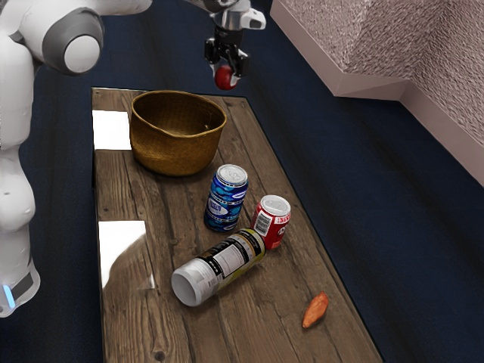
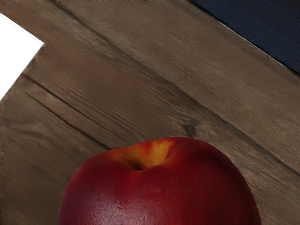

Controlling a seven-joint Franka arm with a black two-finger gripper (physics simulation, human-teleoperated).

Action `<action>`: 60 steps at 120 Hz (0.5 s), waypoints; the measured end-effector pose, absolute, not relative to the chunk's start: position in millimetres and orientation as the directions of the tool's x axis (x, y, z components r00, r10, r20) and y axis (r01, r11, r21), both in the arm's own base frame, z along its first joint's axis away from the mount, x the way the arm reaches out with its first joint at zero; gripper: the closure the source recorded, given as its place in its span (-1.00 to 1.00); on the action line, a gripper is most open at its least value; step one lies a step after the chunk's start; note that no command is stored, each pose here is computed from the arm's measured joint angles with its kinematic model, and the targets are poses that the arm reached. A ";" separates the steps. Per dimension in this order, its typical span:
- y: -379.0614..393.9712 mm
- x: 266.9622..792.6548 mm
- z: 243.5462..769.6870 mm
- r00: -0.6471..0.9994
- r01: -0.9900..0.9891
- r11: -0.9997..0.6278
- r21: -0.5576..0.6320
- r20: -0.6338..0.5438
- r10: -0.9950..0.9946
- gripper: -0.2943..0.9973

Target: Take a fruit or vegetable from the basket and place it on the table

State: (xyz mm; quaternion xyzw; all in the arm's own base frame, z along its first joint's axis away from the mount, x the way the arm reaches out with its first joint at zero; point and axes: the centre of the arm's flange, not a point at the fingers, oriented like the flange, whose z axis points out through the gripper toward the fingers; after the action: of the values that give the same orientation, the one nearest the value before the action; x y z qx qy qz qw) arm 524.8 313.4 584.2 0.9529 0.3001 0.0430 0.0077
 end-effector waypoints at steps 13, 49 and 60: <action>319.7 528.3 577.6 0.815 0.574 -0.817 0.050 0.064 0.576 -0.01; 320.2 528.1 580.1 0.822 0.562 -0.824 0.070 0.060 0.566 -0.48; 320.2 528.3 580.1 0.825 0.558 -0.827 0.072 0.061 0.562 -0.51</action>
State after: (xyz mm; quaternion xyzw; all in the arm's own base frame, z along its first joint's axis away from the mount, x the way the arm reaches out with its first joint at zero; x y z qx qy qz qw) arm 528.3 320.2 580.1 0.9548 0.2934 0.0399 0.0255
